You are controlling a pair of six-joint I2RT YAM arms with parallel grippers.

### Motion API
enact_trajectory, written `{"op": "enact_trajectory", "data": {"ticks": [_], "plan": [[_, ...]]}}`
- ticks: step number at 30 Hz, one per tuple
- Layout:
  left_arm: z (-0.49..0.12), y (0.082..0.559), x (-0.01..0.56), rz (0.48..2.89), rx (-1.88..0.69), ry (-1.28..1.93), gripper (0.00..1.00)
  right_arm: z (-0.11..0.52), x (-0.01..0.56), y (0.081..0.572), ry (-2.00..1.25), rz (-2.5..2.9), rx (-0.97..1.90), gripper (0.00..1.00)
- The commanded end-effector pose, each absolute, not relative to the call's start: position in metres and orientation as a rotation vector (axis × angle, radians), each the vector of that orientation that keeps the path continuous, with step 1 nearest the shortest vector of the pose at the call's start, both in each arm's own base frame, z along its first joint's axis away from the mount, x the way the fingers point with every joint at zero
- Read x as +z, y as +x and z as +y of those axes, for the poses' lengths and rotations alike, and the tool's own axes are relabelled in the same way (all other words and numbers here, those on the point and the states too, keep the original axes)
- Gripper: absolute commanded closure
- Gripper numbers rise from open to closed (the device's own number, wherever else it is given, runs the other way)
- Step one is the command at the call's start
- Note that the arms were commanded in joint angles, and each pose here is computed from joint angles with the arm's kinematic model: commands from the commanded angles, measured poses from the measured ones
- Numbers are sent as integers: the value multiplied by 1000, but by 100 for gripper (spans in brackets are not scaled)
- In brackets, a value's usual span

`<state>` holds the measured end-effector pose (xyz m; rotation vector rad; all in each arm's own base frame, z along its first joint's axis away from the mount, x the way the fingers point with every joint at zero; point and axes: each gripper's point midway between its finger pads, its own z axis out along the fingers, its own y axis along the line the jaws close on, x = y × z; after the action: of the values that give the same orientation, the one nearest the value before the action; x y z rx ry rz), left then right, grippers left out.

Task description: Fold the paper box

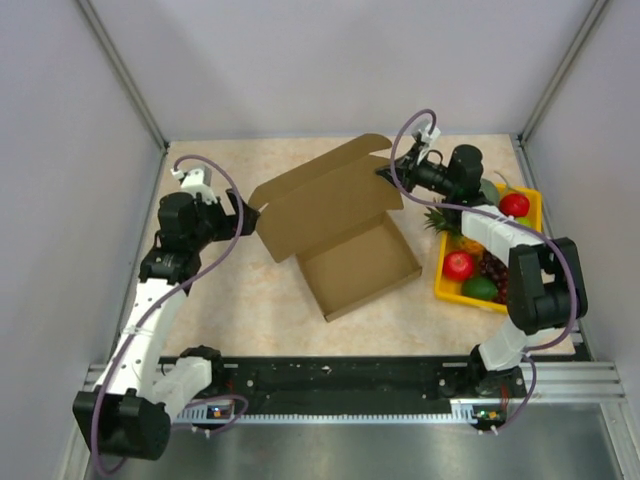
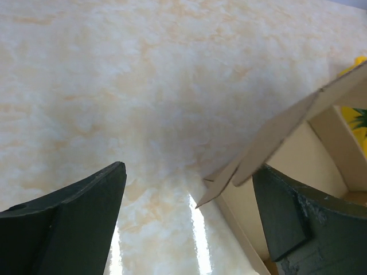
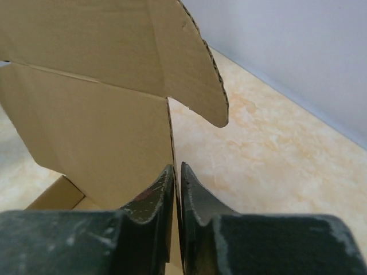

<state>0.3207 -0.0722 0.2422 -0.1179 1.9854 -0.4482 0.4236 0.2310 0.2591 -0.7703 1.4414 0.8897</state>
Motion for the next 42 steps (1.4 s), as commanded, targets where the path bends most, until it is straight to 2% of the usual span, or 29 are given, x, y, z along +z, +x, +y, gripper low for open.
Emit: {"op": "enact_trajectory", "data": {"ticks": [1,3,9,11,12,18,21,26,30,32,38,41,42], "plan": [[-103,330,272,1819,-642,20,10,224,265,429,-747,1368,829,86],[-116,328,262,1851,-705,104,23,220,255,429,-709,1421,820,81],[-123,329,250,1908,-705,234,22,206,237,418,-686,1681,790,58],[-126,328,250,1909,-704,259,22,202,250,424,-728,1702,738,53],[-125,328,250,1915,-686,255,23,200,234,412,-732,1820,764,50],[-121,332,250,1939,-597,282,28,185,248,417,-787,1917,642,44],[-121,336,254,1943,-584,303,22,184,250,415,-862,1957,634,42],[-121,346,249,2002,-570,339,22,183,257,416,-963,1970,625,43],[-127,349,256,2008,-602,390,40,190,260,413,-1039,1919,664,46],[-130,348,254,2016,-621,398,44,193,255,410,-1071,1919,703,49],[-137,346,248,2039,-591,429,58,197,251,413,-1094,1906,726,64],[-141,346,246,2051,-551,430,67,197,256,418,-1075,1912,699,74],[-146,346,248,2045,-541,439,70,199,256,417,-1070,1919,701,81]]}}
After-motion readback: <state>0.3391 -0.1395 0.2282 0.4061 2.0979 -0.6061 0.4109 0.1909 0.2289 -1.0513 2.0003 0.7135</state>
